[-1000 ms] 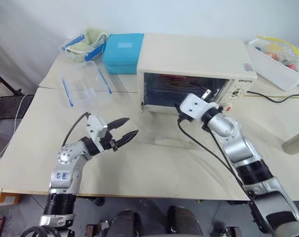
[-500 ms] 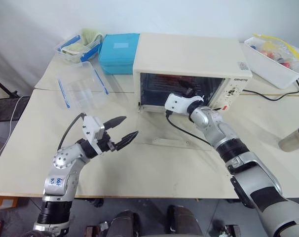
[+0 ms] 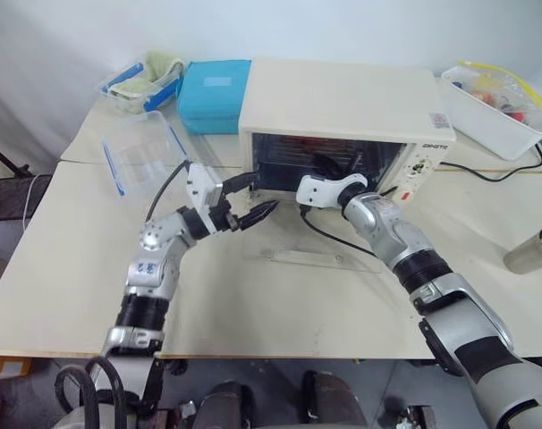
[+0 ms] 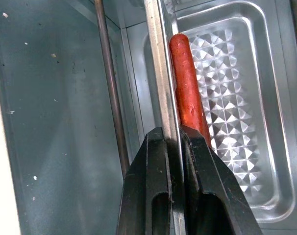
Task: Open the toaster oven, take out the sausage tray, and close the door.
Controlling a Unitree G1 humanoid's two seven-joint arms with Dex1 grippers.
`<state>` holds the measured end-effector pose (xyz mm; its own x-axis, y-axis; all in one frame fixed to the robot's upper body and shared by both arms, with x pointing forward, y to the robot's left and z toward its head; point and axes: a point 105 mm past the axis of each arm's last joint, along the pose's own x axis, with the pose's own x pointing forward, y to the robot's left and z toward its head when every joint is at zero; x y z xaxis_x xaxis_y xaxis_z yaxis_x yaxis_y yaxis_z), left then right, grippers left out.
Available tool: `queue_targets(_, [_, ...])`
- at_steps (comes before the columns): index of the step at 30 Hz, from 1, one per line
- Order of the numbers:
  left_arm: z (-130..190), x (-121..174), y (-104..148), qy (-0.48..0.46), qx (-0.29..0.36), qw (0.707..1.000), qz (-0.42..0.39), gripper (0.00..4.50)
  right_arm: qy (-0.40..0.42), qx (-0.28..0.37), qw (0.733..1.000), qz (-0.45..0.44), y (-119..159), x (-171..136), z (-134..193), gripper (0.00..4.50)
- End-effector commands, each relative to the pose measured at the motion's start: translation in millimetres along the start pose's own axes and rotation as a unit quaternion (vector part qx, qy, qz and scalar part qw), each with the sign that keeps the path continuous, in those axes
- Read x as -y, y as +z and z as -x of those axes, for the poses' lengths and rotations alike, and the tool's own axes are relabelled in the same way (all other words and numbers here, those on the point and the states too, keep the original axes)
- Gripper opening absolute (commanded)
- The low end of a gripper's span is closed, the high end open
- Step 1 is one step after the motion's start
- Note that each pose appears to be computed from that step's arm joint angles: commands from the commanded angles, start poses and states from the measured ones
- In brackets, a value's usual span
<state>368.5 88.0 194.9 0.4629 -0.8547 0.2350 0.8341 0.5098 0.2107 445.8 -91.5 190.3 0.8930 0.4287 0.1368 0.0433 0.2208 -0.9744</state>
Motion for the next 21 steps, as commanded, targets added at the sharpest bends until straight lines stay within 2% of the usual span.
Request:
queue_targets(1, [-6.3,-10.5,9.3,0.004,0.021,1.0,-0.016,3.71,-0.072,0.038,0.997,-0.008,17.7,39.1,-2.1,0.16])
queue_targets(5, [-13.3,-19.9,18.3,0.009,0.033,0.999,-0.017,3.71,-0.082,0.06,0.995,-0.006,25.2,46.6,3.5,0.16])
queue_targets(10, [-11.4,-26.8,17.7,0.011,0.032,0.999,-0.008,3.71,-0.064,0.09,0.994,-0.013,38.0,44.5,21.2,0.16])
queue_targets(16, [-8.7,-27.4,12.9,0.001,0.025,1.0,0.011,3.71,-0.014,0.114,0.993,-0.006,44.9,29.5,65.7,0.16])
queue_targets(21, [-6.3,-28.0,8.8,0.015,0.031,0.999,0.039,3.71,0.0,0.089,0.996,-0.007,38.4,25.0,96.3,0.16])
